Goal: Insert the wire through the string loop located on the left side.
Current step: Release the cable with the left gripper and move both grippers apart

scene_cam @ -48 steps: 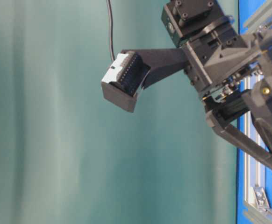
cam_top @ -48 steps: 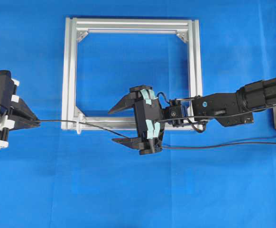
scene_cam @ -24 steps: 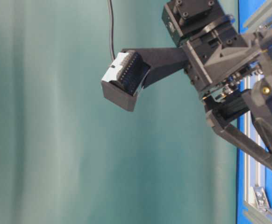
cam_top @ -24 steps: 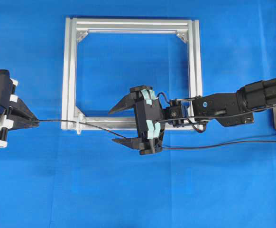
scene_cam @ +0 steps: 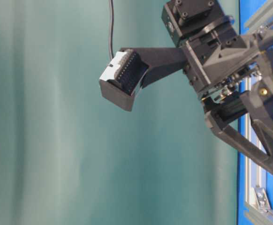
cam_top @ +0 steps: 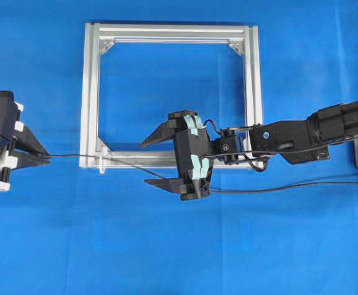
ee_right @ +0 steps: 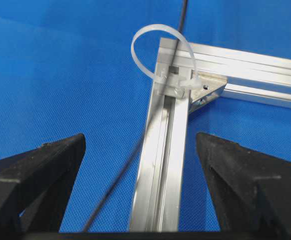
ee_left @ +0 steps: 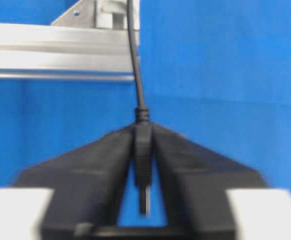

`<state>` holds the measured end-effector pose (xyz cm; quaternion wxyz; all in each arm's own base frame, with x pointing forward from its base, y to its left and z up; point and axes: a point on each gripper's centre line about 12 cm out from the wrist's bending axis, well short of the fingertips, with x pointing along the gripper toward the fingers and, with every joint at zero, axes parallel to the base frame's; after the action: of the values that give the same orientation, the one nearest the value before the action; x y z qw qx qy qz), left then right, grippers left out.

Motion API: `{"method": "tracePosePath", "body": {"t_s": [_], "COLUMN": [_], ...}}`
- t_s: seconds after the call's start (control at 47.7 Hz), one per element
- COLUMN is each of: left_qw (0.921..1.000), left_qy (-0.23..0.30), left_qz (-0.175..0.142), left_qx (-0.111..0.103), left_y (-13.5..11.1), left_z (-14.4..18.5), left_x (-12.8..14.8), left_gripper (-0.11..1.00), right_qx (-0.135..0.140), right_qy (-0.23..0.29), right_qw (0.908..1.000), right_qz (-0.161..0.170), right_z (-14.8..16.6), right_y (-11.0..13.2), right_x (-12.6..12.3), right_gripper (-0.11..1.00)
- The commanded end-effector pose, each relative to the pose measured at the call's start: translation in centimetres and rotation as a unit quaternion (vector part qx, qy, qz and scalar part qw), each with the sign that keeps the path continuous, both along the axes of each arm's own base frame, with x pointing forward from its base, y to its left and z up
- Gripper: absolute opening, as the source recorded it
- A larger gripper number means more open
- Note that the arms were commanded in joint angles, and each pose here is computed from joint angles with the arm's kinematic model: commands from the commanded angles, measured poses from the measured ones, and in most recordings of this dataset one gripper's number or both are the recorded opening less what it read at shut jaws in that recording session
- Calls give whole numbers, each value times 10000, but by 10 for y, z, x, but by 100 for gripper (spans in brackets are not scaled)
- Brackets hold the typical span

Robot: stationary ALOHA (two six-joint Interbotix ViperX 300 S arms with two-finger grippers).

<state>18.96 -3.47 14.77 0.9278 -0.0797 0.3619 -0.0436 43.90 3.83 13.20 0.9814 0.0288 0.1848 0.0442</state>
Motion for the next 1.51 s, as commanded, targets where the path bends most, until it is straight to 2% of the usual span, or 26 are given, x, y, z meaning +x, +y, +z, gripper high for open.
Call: {"method": "tracePosePath", "body": {"t_s": [0.0,0.126,0.168,0.377,0.566,0.796,1.027,1.195,1.488], "left_qw": [10000,10000,10000,9999,9982,9903,9753,9720,9726], "left_qy": [-45,-66,-82,-143,-596,-1382,-2190,-2343,-2321], "left_qz": [18,-8,-13,-12,-4,3,30,-27,-4], "left_qx": [-6,19,22,12,-63,-171,-273,-172,-116], "left_y": [0,0,0,0,-1,-1,0,0,1], "left_z": [3,3,4,6,26,58,80,83,82], "left_x": [2,2,2,2,9,15,15,16,17], "left_gripper": [32,71,75,68,68,68,68,68,68], "right_qx": [15,20,32,40,71,114,121,144,155], "right_qy": [-307,-306,-305,-312,-455,-782,-935,-963,-924], "right_qw": [9995,9995,9995,9995,9989,9969,9955,9952,9956], "right_qz": [25,20,11,9,-3,-16,-23,-31,-36], "right_z": [22,22,22,22,37,77,106,111,110], "right_y": [2,2,2,2,1,1,0,0,-1], "right_x": [3,3,3,4,3,-3,-12,-14,-14], "right_gripper": [91,91,91,91,91,91,91,91,91]}}
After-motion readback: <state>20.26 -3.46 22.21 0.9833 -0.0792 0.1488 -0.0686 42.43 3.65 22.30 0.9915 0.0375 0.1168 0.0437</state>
